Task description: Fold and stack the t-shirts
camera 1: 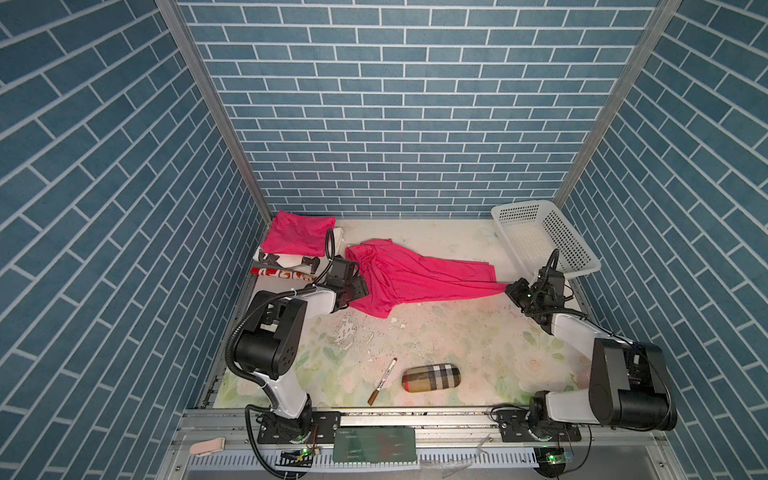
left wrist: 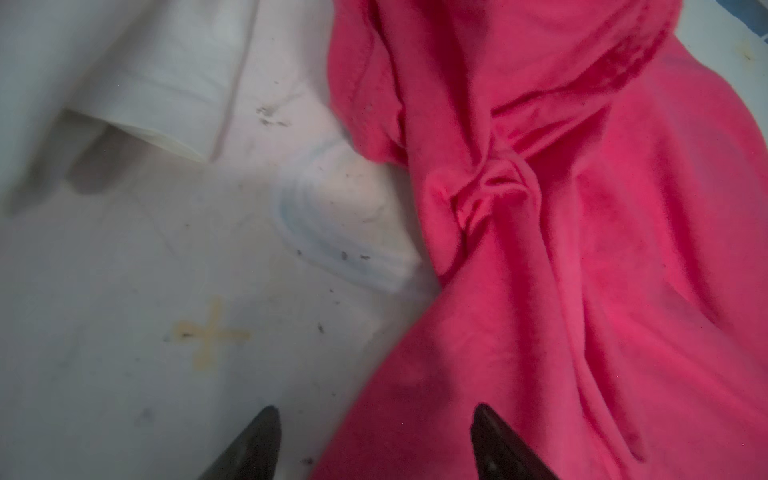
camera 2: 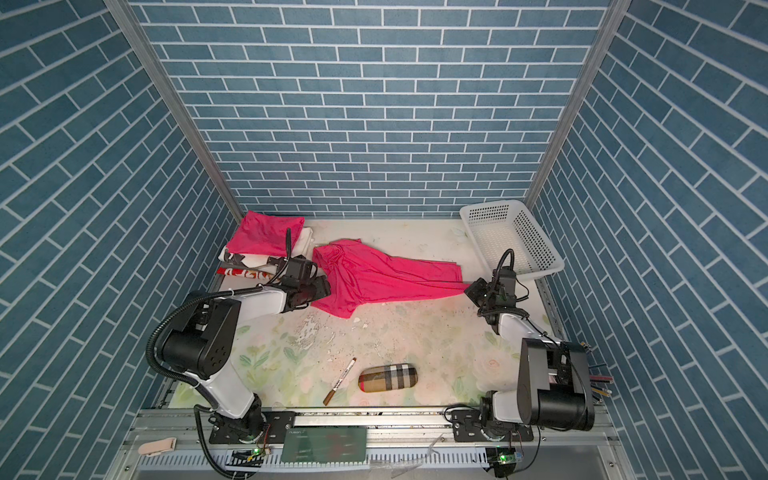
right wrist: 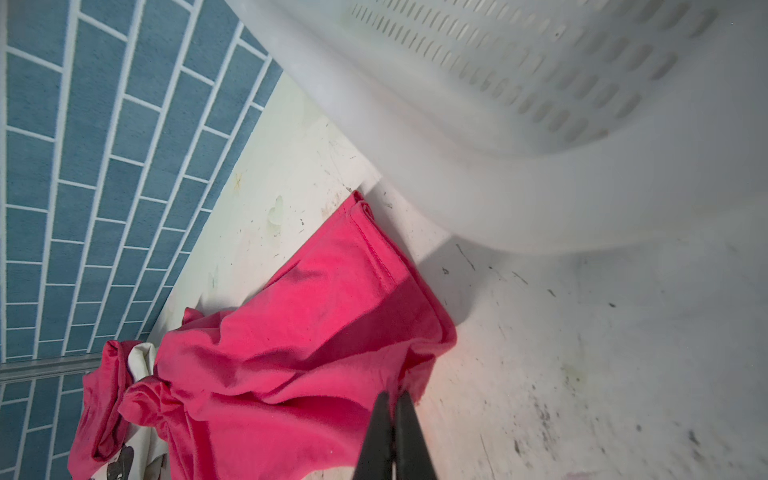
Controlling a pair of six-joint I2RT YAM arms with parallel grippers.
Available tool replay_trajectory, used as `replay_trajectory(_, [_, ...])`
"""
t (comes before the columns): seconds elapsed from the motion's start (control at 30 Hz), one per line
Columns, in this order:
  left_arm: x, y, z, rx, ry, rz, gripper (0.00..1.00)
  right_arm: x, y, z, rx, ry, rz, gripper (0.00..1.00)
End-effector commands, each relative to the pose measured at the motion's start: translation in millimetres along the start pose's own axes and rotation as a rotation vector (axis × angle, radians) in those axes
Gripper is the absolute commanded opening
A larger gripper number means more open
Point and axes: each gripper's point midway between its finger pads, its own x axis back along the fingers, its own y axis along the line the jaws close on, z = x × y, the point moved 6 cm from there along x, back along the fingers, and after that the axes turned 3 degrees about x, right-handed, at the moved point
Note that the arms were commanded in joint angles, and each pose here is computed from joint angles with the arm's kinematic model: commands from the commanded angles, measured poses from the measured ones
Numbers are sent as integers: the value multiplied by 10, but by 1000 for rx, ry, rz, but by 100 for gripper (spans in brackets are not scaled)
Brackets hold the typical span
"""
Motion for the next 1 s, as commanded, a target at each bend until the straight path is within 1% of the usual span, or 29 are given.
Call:
replay_trajectory(0.0, [-22,-11,245,-35,104,-19,68,-13,54,-68,26,1,-9,0])
replay_trajectory(0.13, [65,37,349,-58,127,-57,56,-19,71,-104,29,-2,-10,0])
replay_trajectory(0.2, [93,66,356,-62,124,-66,45,-24,76,-110,27,-2,-11,0])
replay_trajectory(0.23, [95,71,368,-66,128,-69,38,-24,87,-119,26,-3,-16,0])
replay_trajectory(0.33, [91,64,403,-68,148,-56,7,-23,103,-122,22,-1,-26,0])
replay_trajectory(0.37, [101,48,418,-63,153,-42,0,-21,108,-123,24,0,-27,0])
replay_trajectory(0.47, [167,-47,500,-51,172,12,0,-6,105,-147,29,-6,-21,0])
replay_trajectory(0.6, [307,-311,706,-60,232,114,0,2,103,-223,36,-21,-13,0])
replay_trajectory(0.73, [533,-509,904,-51,272,195,0,-44,116,-299,44,-17,-12,0])
replay_trajectory(0.8, [636,-526,947,-52,272,199,0,-67,126,-313,44,-12,-16,0])
replay_trajectory(0.93, [783,-401,878,-64,246,121,0,-104,141,-320,41,-9,-35,0])
replay_trajectory(0.97, [831,-391,827,-63,234,110,16,-112,145,-320,41,-5,-37,0])
